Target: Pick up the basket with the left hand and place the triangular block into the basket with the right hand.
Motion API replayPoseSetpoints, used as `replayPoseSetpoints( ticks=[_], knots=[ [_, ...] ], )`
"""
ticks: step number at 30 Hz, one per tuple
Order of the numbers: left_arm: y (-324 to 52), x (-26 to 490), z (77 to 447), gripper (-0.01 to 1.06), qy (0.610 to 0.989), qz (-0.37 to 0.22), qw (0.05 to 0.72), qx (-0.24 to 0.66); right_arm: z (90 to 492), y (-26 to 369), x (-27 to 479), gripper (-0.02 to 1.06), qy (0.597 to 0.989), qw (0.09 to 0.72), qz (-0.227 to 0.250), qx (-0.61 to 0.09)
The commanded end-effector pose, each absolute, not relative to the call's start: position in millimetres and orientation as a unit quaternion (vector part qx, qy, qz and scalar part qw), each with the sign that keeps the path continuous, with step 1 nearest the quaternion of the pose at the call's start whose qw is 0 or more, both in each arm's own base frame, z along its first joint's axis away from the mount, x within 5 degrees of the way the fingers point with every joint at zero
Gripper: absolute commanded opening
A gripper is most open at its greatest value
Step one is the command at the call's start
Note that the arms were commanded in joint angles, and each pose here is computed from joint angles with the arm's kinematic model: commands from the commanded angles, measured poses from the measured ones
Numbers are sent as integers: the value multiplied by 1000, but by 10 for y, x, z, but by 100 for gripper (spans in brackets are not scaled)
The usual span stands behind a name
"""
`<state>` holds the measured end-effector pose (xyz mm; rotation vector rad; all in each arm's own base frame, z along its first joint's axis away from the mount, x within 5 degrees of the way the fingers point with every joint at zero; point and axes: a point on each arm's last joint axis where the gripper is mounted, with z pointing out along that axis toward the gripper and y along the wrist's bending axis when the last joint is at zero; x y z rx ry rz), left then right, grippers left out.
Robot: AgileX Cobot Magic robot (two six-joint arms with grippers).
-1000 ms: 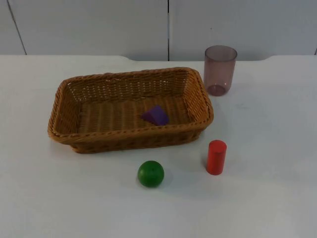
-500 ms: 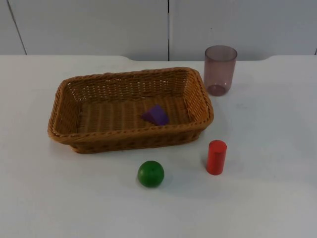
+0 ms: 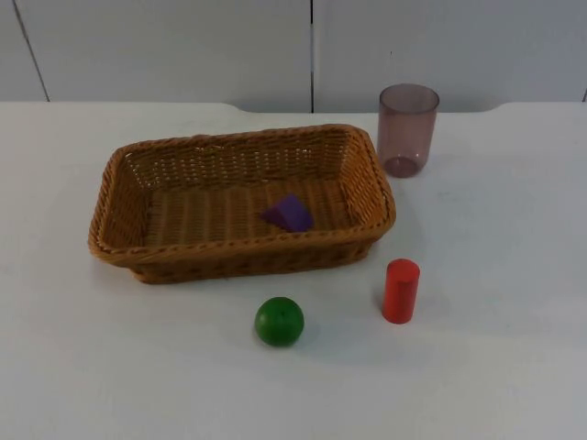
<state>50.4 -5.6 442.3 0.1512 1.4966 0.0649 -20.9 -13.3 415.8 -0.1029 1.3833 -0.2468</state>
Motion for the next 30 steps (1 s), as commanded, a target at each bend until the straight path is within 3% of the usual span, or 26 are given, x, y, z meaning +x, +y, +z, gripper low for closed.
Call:
replayPoseSetpoints(
  ticks=[1,8,11,15,23,30],
  knots=[
    [-20,247,4449,105,651,67,753,71,4082,-153,-394,105,640,757,-125,-44],
    [-38,-139,4353,105,642,85,755,98,3941,-126,-647,105,640,759,-107,-59],
    [-45,-450,4266,105,627,75,770,92,3876,-114,-666,105,674,730,-92,-62],
    [-59,-707,4135,105,626,60,772,88,3861,-47,-665,105,678,728,-60,-83],
    [7,-809,3908,105,693,59,717,49,3810,-13,-665,105,699,711,-25,-80],
    [-18,-709,3761,105,730,30,682,44,3652,-18,-672,105,759,648,-7,-64]
  ],
)
